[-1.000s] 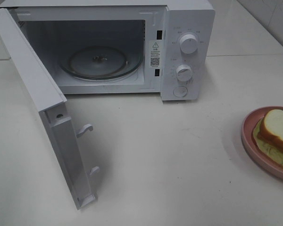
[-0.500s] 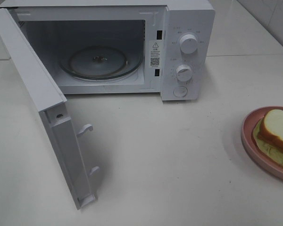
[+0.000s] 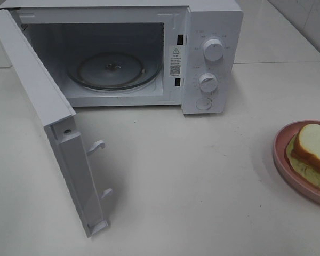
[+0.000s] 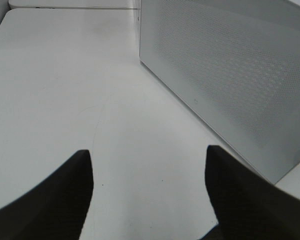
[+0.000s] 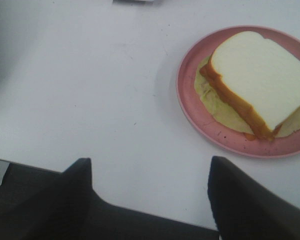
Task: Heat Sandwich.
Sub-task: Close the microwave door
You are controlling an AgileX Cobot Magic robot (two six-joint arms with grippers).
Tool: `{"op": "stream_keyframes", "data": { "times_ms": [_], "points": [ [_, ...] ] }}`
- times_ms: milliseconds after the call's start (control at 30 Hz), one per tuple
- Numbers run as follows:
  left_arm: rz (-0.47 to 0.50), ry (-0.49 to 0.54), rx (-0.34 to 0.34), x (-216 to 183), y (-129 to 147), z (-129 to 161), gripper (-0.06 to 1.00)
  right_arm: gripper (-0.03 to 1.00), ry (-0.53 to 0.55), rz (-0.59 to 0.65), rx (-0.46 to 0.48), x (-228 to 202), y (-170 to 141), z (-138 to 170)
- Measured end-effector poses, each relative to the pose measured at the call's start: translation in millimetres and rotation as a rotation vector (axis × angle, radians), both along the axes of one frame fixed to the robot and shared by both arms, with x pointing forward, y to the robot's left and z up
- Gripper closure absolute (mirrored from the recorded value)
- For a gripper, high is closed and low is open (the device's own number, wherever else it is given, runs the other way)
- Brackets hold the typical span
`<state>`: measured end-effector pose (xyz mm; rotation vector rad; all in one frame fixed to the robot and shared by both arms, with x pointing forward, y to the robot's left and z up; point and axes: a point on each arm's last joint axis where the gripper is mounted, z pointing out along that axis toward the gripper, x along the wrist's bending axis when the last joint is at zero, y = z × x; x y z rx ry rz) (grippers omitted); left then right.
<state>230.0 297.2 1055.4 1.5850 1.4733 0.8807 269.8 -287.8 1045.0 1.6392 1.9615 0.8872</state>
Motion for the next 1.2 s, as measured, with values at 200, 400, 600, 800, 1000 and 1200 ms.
{"op": "stream_keyframes", "data": {
  "times_ms": [200,400,600,800,1000,1200],
  "points": [
    [0.000,0.000,0.000,0.0,0.0,0.0,0.33,0.31,-0.087,0.000,0.019,-12.4,-3.0,2.5],
    [0.000,0.000,0.000,0.0,0.0,0.0,0.33,0.31,-0.205,-0.003,0.042,-29.9,-7.4,3.8],
    [0.000,0.000,0.000,0.0,0.0,0.0,0.33,0.31,-0.260,-0.003,0.052,-38.5,-9.5,3.5],
    [0.000,0.000,0.000,0.0,0.0,0.0,0.33,0.31,-0.260,-0.002,0.051,-38.5,-9.5,3.5],
    [0.000,0.000,0.000,0.0,0.0,0.0,0.33,0.31,-0.261,0.000,0.048,-38.5,-9.5,3.5],
    [0.000,0.000,0.000,0.0,0.0,0.0,0.33,0.31,-0.264,0.009,0.036,-38.5,-9.5,3.5]
  ]
}}
